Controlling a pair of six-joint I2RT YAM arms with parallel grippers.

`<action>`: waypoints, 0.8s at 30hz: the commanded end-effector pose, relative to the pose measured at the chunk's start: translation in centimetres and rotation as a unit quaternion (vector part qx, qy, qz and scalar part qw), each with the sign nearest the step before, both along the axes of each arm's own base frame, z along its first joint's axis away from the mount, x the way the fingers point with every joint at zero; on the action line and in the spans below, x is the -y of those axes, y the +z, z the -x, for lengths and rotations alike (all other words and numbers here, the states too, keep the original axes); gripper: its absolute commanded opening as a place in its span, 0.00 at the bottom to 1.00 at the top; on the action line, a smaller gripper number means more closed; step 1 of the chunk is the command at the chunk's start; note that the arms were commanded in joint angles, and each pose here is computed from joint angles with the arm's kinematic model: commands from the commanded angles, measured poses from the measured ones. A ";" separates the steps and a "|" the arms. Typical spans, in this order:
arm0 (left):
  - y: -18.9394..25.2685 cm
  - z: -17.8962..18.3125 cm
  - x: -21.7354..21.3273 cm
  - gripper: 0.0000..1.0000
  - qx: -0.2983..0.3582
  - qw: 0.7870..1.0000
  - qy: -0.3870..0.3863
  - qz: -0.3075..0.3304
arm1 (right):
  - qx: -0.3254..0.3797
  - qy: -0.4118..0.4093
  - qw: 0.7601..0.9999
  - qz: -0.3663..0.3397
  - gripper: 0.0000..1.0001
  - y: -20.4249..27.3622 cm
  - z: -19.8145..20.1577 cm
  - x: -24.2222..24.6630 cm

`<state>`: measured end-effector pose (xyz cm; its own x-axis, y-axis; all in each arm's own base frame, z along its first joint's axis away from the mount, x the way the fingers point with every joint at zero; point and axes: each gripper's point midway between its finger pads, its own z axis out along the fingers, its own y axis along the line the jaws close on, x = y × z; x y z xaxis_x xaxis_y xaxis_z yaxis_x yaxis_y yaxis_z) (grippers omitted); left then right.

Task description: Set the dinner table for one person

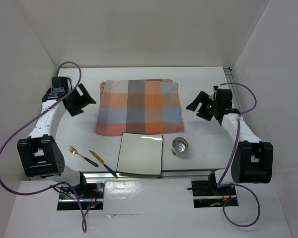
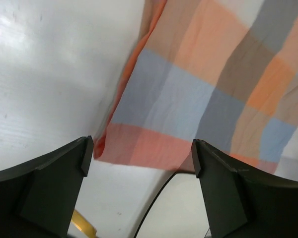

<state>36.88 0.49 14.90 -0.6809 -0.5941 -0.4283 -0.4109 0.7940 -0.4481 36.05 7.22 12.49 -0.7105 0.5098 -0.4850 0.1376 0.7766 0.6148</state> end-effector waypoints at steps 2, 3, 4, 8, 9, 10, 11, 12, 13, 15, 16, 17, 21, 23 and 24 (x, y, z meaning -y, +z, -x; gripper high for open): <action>4.8 -2.9 0.2 0.84 0.073 0.997 -0.022 -0.019 | 0.041 -0.025 0.998 0.027 0.77 2.6 -1.7 0.9; 3.8 -3.6 0.7 0.73 0.063 0.997 -0.031 -0.014 | 0.055 -0.004 0.998 0.031 0.70 3.6 -2.4 -0.4; 3.3 -4.0 1.2 0.54 0.057 0.998 -0.038 -0.012 | 0.053 0.008 0.998 0.040 0.48 3.4 -2.8 -1.0; 0.1 -5.2 4.0 0.00 0.014 0.997 -0.073 -0.008 | 0.027 0.081 0.994 0.063 0.18 1.8 -4.7 -5.3; -0.3 -5.5 4.8 0.00 0.010 0.997 -0.082 -0.007 | 0.007 0.094 0.994 0.061 0.07 0.3 -5.0 -6.2; -1.1 -5.3 4.8 0.00 -0.009 0.997 -0.080 -0.017 | 0.006 0.105 0.993 0.061 0.02 0.2 -5.3 -7.2; -2.6 -5.4 4.6 0.00 -0.027 0.997 -0.076 -0.020 | -0.005 0.112 0.992 0.054 0.00 -0.5 -5.1 -7.5; -3.3 -5.1 5.0 0.00 -0.040 0.996 -0.080 -0.024 | -0.023 0.121 0.991 0.052 0.00 -2.0 -4.9 -8.0; -4.1 -4.8 5.2 0.00 -0.051 0.995 -0.082 -0.029 | -0.029 0.123 0.991 0.045 0.00 -2.5 -5.0 -8.3; -6.1 -4.3 5.4 0.00 -0.073 0.993 -0.084 -0.033 | -0.052 0.128 0.990 0.038 0.00 -4.1 -4.6 -8.9; -6.4 -4.2 5.4 0.00 -0.077 0.993 -0.084 -0.033 | -0.058 0.135 0.988 0.038 0.00 -4.8 -4.2 -9.3; -7.1 -4.1 5.4 0.00 -0.083 0.992 -0.085 -0.032 | -0.071 0.127 0.988 0.042 0.00 -5.7 -3.9 -9.1; -9.2 -2.9 5.9 0.00 -0.111 0.989 -0.086 -0.038 | -0.104 0.122 0.985 0.060 0.00 -8.2 -2.1 -9.0; -10.1 -2.1 5.7 0.00 -0.125 0.988 -0.084 -0.042 | -0.121 0.109 0.985 0.064 0.00 -9.1 -1.2 -8.5; -10.3 -2.0 5.7 0.00 -0.125 0.988 -0.084 -0.042 | -0.121 0.106 0.985 0.068 0.00 -9.1 -0.9 -8.3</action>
<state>39.47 -5.31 5.65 -0.8518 -0.4389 -0.2861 -0.3527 0.8842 -0.3063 37.78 15.96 3.71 -0.9013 0.2652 -0.3426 0.0635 0.8631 0.5010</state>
